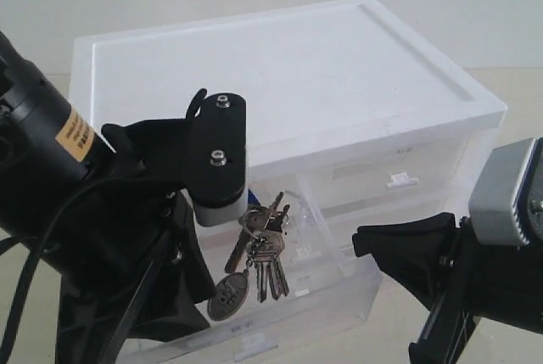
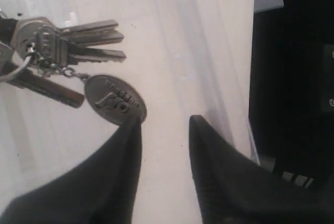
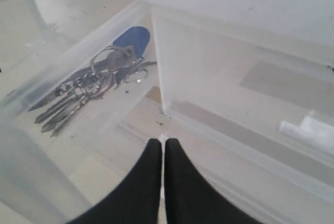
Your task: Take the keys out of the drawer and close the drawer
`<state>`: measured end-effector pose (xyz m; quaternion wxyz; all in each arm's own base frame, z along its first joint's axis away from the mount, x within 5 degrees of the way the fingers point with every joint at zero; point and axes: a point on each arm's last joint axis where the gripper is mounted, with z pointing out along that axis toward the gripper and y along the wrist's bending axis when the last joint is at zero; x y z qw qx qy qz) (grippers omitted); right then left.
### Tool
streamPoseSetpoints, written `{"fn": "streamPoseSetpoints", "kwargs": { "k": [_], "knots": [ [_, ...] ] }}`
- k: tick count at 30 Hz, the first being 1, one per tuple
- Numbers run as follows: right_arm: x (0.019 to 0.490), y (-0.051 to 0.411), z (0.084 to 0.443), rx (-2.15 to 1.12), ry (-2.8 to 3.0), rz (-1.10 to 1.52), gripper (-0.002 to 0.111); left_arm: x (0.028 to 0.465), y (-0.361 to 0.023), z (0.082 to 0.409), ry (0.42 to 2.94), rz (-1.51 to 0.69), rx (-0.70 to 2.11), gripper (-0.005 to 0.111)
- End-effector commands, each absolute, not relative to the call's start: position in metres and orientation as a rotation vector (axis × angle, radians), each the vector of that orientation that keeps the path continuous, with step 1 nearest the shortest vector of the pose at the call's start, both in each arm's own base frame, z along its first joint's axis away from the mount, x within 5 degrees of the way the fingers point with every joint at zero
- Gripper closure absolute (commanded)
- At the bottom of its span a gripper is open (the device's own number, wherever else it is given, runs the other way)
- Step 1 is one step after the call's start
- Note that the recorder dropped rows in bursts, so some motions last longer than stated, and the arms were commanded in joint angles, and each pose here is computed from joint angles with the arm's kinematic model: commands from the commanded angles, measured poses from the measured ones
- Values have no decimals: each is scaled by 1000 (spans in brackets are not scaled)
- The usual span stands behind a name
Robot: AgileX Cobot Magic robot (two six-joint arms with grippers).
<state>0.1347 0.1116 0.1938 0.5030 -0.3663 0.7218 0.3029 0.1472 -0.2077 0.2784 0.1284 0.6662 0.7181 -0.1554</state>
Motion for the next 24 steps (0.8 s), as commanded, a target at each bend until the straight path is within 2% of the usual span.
{"fn": "streamPoseSetpoints", "kwargs": {
  "k": [1, 6, 12, 16, 19, 21, 24],
  "knots": [
    [137, 112, 195, -884, 1738, 714, 108, 138, -201, 276, 2137, -459, 2027, 76],
    [137, 111, 195, -874, 1736, 705, 108, 163, -188, 281, 2146, -57, 1813, 76],
    [137, 111, 195, -874, 1736, 705, 108, 193, -172, 301, 2088, 326, 1402, 76],
    [137, 111, 195, -874, 1736, 705, 108, 191, -172, 302, 2083, 302, 1409, 76],
    [137, 111, 195, -875, 1738, 703, 108, 180, -181, 297, 2094, 124, 1529, 76],
    [138, 111, 195, -875, 1741, 701, 108, 176, -185, 296, 2127, 29, 1514, 72],
    [138, 111, 194, -875, 1744, 698, 108, 175, -186, 296, 2166, -7, 1466, 60]
  ]
}}
